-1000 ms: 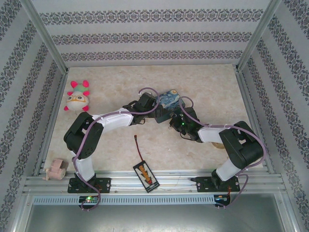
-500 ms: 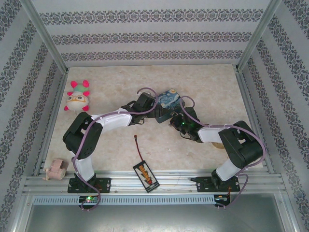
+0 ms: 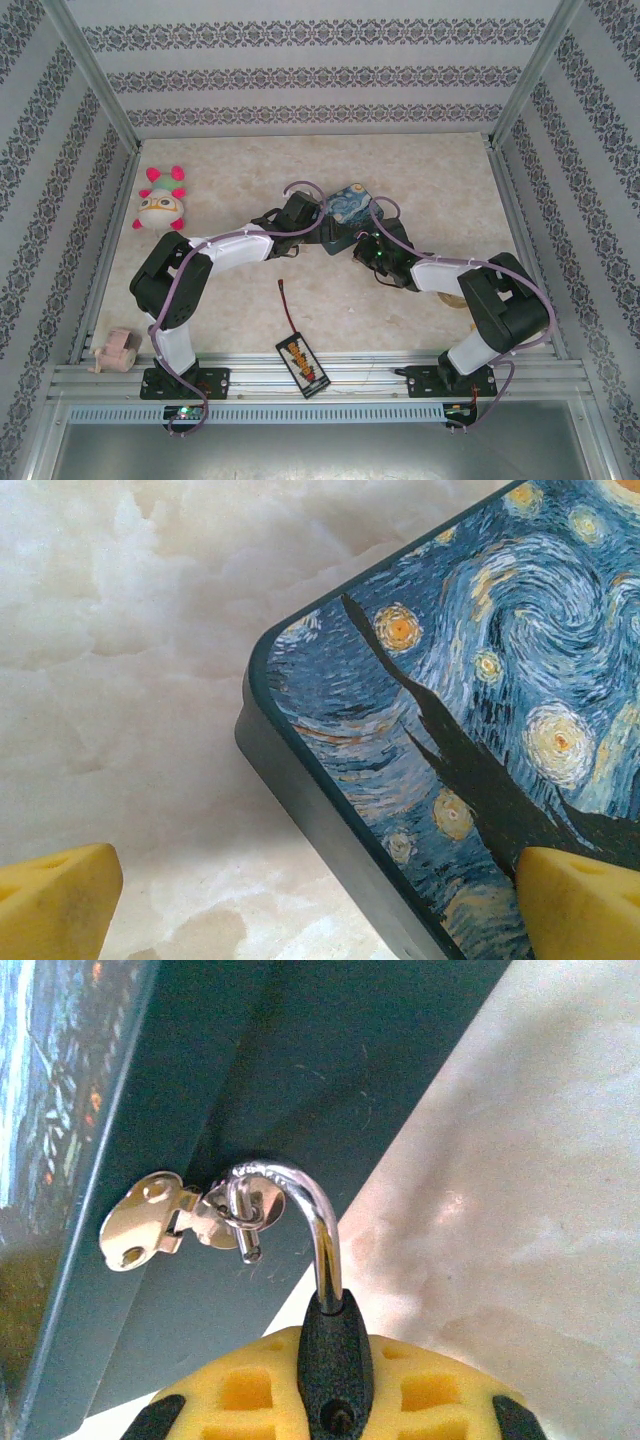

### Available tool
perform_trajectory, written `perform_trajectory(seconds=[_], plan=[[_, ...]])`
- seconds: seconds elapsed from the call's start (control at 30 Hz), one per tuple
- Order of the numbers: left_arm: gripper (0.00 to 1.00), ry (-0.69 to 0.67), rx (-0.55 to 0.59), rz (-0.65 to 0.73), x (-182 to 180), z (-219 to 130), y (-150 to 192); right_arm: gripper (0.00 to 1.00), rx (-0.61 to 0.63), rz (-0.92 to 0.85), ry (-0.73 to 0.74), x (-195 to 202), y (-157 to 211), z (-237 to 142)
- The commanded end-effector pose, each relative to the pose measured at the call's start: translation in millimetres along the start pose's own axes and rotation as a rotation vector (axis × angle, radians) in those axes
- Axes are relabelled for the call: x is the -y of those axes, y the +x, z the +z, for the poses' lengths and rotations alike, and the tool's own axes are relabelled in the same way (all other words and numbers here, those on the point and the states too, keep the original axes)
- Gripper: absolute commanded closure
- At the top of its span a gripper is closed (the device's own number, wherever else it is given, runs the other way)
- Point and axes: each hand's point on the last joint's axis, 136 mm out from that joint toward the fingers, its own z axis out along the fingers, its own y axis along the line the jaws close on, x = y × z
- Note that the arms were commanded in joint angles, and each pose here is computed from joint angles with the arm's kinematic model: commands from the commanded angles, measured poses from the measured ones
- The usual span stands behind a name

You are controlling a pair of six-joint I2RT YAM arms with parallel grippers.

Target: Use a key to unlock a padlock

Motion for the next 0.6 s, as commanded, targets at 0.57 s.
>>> perform_trajectory(seconds=[0.57], plan=[[0.01,-0.171,-0.123,0.042,-50.2,3.1,34.9,0.86,-0.073,-0.112,0.066,26.5,1.0,2.0]])
